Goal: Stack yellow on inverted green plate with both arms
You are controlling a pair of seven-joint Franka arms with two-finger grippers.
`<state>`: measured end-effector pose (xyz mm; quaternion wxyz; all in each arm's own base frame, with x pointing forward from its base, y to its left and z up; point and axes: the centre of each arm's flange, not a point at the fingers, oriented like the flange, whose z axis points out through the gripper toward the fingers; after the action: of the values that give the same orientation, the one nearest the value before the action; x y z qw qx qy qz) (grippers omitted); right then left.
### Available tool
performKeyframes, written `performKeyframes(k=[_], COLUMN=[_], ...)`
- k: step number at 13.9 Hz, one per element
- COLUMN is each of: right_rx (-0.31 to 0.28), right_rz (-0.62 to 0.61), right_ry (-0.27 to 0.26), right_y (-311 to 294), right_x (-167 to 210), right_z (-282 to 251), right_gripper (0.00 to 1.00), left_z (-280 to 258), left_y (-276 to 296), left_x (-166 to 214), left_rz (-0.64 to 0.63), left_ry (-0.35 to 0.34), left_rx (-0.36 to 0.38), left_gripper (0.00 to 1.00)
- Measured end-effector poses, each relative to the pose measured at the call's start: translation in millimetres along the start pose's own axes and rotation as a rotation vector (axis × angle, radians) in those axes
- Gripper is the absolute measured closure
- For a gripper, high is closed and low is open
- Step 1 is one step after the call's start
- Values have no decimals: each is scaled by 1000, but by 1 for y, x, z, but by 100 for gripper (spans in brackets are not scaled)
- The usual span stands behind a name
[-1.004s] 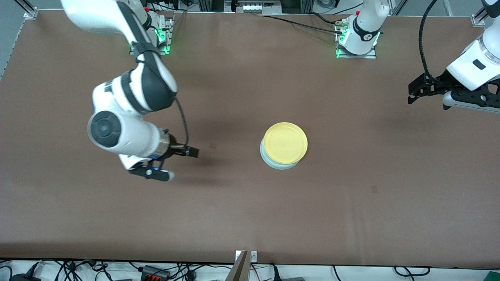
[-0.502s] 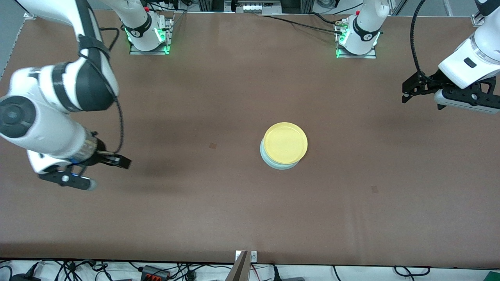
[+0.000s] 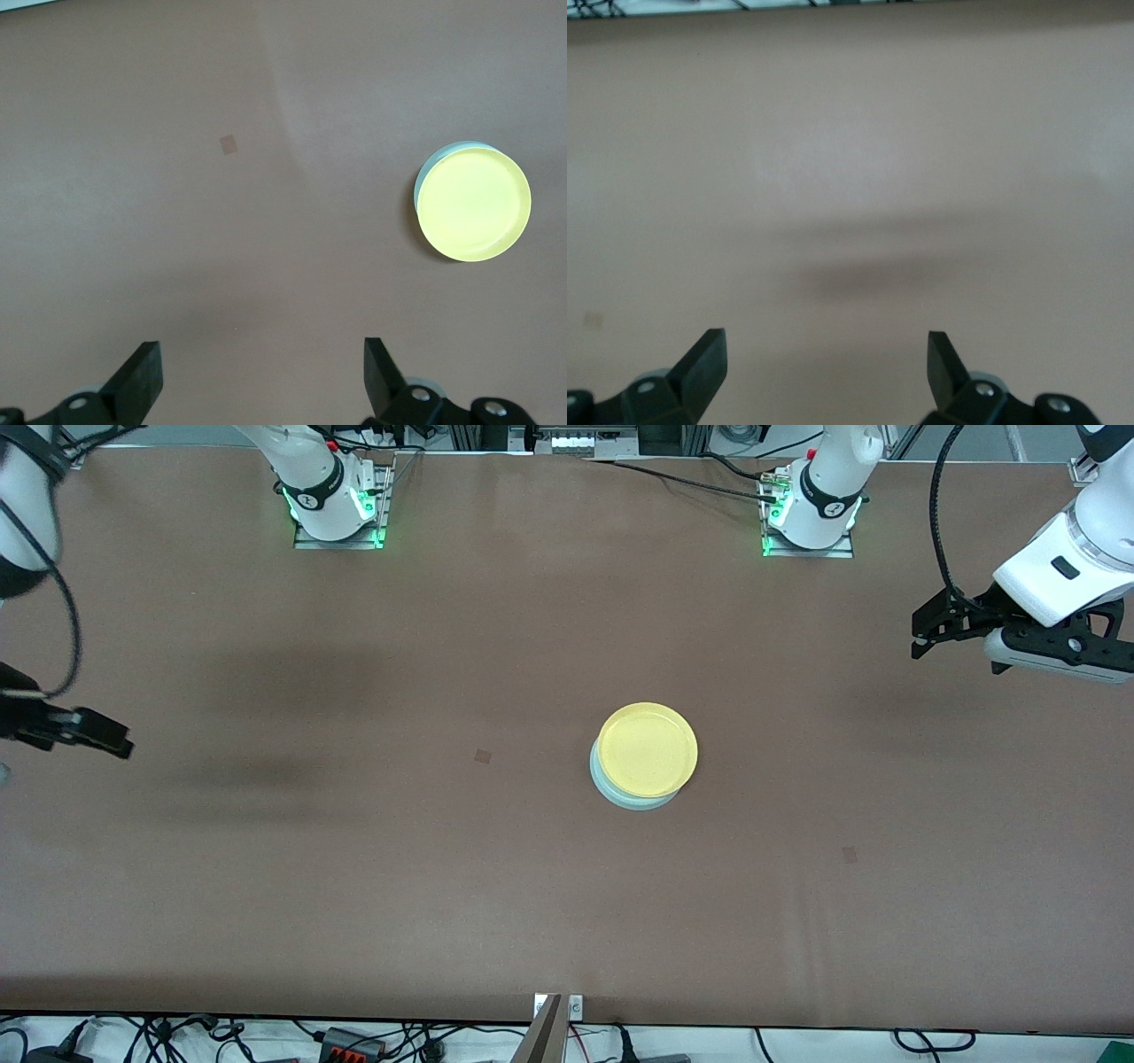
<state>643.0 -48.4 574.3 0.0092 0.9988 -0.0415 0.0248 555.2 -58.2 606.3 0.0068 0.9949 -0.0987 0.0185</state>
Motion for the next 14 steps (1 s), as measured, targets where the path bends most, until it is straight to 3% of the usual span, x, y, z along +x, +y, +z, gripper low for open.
performKeyframes(k=[4, 9, 14], right_rx=[13, 14, 4], right_rz=[-28, -37, -42], right_ry=[-34, -94, -60], right_y=[6, 2, 2], right_x=[-18, -30, -66], right_z=[-18, 3, 13], right_gripper=[0, 0, 0], left_z=[0, 0, 0], left_y=[0, 0, -1], left_x=[0, 0, 0], left_rz=[0, 0, -2], left_ry=[0, 0, 0], left_rx=[0, 0, 0], left_gripper=[0, 0, 0])
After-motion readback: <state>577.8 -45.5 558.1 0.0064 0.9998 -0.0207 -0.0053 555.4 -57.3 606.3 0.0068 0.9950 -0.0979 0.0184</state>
